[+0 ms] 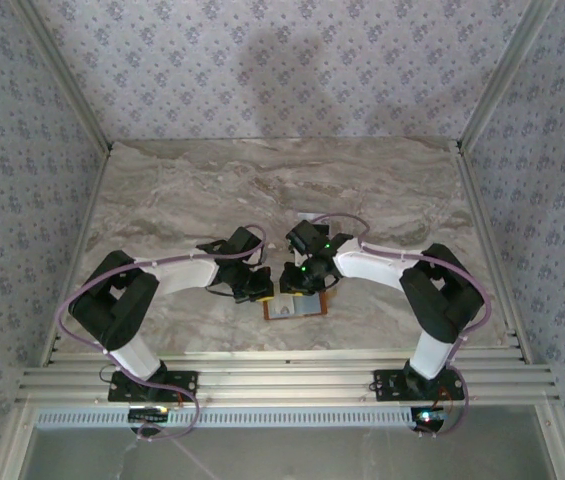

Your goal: Take the credit cards out of the card holder

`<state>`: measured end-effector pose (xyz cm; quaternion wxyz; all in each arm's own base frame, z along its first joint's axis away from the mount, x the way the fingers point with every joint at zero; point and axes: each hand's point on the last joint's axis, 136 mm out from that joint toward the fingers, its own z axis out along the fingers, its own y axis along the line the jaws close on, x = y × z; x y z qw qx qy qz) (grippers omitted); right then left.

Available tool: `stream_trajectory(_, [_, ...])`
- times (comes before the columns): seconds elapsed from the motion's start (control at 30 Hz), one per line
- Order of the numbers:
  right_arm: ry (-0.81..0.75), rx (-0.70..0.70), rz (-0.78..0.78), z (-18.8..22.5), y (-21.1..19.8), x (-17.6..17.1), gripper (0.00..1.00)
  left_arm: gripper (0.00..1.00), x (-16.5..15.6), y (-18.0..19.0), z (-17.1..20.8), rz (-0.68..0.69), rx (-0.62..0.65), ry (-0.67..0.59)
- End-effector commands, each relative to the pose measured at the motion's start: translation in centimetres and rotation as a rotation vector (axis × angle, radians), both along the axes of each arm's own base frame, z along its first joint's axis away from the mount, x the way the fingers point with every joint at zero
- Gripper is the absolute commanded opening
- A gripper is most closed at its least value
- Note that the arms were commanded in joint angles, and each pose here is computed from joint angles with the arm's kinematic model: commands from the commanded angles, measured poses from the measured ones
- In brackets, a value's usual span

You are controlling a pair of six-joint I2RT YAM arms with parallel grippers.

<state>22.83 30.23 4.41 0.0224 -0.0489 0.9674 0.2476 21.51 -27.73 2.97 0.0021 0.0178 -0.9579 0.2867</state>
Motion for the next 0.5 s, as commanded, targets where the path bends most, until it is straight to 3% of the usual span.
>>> stream_trajectory(0.0, [0.043, -0.045, -0.004, -1.4, -0.7, -0.8, 0.25, 0.08, 0.3, 0.4, 0.8, -0.002, 0.020, -0.022])
stream_trajectory(0.47, [0.060, -0.039, 0.009, -2.0, -0.5, -1.1, 0.25, 0.10, 0.0, 2.1, 1.0, 0.011, 0.073, -0.031])
